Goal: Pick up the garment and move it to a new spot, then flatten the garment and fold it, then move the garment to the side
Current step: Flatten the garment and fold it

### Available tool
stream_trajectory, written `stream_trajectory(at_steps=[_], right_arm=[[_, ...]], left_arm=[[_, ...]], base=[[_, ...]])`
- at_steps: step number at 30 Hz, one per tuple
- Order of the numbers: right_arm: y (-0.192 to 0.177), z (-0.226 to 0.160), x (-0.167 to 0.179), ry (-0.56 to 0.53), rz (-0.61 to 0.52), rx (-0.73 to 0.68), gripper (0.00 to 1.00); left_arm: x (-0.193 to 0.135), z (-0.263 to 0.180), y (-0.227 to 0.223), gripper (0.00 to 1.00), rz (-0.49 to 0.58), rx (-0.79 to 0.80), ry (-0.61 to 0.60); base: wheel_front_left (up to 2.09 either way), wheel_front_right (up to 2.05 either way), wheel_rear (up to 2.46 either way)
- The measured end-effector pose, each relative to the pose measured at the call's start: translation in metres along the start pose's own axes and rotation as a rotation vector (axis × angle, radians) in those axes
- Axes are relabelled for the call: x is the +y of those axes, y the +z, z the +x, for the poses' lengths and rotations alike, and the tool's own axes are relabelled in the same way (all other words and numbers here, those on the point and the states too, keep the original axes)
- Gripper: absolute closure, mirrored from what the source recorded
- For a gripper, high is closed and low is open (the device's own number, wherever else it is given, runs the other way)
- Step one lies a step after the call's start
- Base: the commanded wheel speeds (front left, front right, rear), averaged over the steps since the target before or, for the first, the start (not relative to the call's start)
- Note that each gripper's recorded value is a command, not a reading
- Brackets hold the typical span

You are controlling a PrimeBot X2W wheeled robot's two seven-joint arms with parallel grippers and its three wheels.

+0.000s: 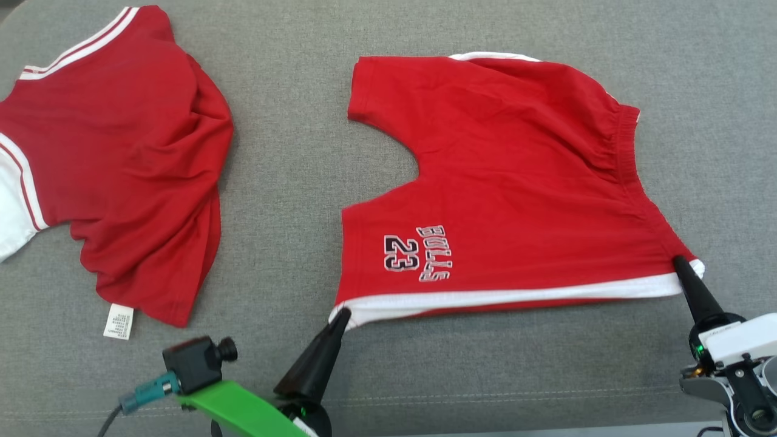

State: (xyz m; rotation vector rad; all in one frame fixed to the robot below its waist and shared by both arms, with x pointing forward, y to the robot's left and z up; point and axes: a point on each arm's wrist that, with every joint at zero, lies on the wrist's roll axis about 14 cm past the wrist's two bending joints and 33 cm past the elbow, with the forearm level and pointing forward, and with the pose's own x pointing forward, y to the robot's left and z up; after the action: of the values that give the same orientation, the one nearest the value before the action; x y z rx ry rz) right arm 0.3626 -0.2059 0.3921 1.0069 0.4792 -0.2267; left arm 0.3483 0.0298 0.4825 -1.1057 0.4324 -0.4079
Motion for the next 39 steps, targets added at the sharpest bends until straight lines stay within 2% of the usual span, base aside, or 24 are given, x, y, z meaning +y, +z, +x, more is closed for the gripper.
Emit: stream_trajectory(at_steps=[4, 9, 15, 21, 29, 35, 39], right_arm=[[-0.012, -0.009, -0.011, -0.028, -0.084, 0.053, 1.00], [-0.046, -0.015, -0.005, 0.005, -0.105, 0.164, 1.00], [-0.061, -0.019, 0.011, 0.059, -0.095, 0.194, 1.00], [-0.061, -0.029, 0.006, 0.042, -0.087, 0.188, 1.00], [-0.047, -0.037, -0.005, 0.007, -0.101, 0.150, 1.00], [-0.034, -0.038, 0.001, 0.022, -0.111, 0.104, 1.00], [-0.041, -0.043, 0.001, 0.024, -0.108, 0.134, 1.00]], left_arm=[[0.016, -0.009, -0.010, 1.00, -0.004, 0.023, 0.064], [0.021, -0.009, -0.005, 1.00, -0.012, -0.011, 0.081], [0.019, -0.007, -0.017, 1.00, -0.031, 0.014, 0.071], [0.020, -0.014, -0.029, 1.00, -0.026, 0.071, 0.075], [0.039, -0.024, -0.009, 1.00, 0.033, 0.043, 0.134], [0.035, -0.028, 0.009, 1.00, 0.074, 0.001, 0.129], [0.028, -0.034, 0.005, 1.00, 0.051, 0.011, 0.122]], base=[[0.00, 0.00, 0.00], [0.00, 0.00, 0.00], [0.00, 0.00, 0.00], [0.00, 0.00, 0.00], [0.00, 0.00, 0.00], [0.00, 0.00, 0.00], [0.00, 0.00, 0.00]])
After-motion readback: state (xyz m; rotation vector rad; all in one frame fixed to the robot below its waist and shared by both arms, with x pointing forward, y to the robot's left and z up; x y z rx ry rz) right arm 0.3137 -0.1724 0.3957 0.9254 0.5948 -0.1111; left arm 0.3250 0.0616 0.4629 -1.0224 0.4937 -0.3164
